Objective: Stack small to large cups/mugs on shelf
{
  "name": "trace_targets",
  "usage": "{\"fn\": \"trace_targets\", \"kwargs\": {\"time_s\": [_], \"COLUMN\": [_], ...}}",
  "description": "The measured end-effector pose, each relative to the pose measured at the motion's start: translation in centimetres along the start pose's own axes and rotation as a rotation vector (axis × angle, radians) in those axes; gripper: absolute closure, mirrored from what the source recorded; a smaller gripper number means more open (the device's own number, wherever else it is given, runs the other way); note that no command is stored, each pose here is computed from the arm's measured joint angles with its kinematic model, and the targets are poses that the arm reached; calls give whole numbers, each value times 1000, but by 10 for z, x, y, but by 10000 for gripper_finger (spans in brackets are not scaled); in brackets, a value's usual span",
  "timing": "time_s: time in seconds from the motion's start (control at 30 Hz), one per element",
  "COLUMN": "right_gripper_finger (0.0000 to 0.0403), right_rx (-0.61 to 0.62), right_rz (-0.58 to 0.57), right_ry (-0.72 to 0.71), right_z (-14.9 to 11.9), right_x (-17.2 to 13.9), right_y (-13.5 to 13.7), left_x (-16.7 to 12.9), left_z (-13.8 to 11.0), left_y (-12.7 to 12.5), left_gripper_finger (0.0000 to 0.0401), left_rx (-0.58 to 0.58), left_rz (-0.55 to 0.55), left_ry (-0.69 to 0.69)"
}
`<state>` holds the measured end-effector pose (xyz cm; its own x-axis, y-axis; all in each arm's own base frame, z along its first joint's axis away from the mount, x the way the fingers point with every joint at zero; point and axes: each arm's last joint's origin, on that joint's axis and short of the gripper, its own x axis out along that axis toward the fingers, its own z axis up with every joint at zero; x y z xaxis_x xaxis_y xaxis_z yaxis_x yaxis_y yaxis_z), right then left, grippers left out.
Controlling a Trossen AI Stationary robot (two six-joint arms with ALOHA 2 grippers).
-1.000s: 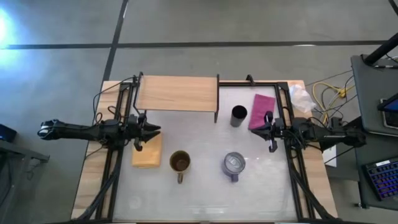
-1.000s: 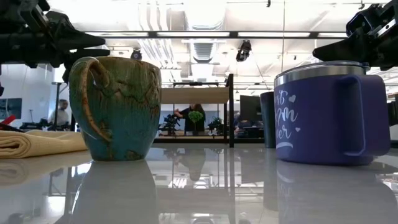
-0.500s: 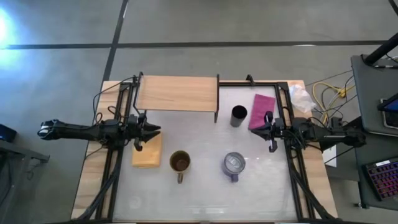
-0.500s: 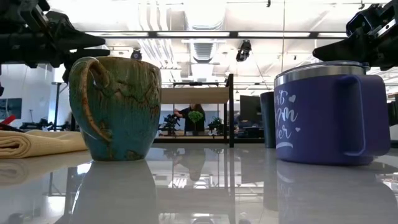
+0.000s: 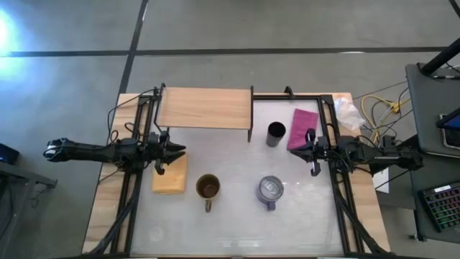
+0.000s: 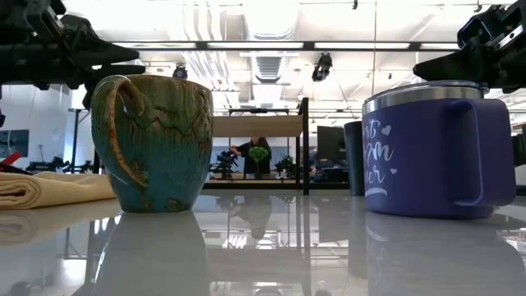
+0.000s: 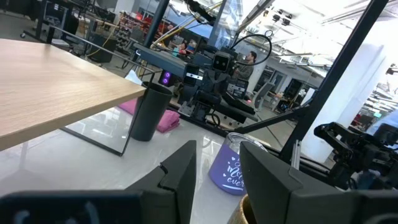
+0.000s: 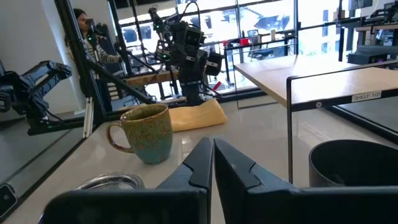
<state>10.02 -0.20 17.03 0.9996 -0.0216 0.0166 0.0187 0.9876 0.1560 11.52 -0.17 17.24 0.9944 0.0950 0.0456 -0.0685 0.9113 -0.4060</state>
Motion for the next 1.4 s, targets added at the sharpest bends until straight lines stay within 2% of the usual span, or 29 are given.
{"fn": "trace_targets", "kwargs": {"time_s": [0.2, 0.27, 0.3, 0.47, 0.67, 0.87, 0.97, 1.07, 1.2, 1.4], "right_gripper_finger": [394, 394, 394, 394, 394, 394, 394, 394, 394, 394], "right_rx": [1, 47, 105, 587, 849, 1014, 1029, 1027, 1007, 943], "right_rz": [0, 2, 4, 34, 69, 131, 147, 209, 204, 9], "right_ry": [-2, -10, -20, -76, -154, -198, -212, -226, -349, -579], "right_z": [0, 1, 2, 8, 15, 21, 23, 27, 36, 48], "right_x": [0, 0, 0, 0, -1, -2, -3, -4, -7, -12], "right_y": [0, 0, 0, 1, 2, 3, 3, 5, 4, -2], "left_x": [0, 0, 0, 0, 0, 0, 0, 0, 0, 0], "left_z": [0, 0, 0, 0, 0, 0, 0, 0, 0, 0], "left_y": [0, 0, 0, 0, 0, 0, 0, 0, 0, 0], "left_gripper_finger": [292, 292, 292, 292, 292, 292, 292, 292, 292, 292], "left_rx": [0, 0, 0, 0, 0, 0, 0, 0, 0, 0], "left_rz": [0, 0, 0, 0, 0, 0, 0, 0, 0, 0], "left_ry": [0, 0, 0, 0, 0, 0, 0, 0, 0, 0]}}
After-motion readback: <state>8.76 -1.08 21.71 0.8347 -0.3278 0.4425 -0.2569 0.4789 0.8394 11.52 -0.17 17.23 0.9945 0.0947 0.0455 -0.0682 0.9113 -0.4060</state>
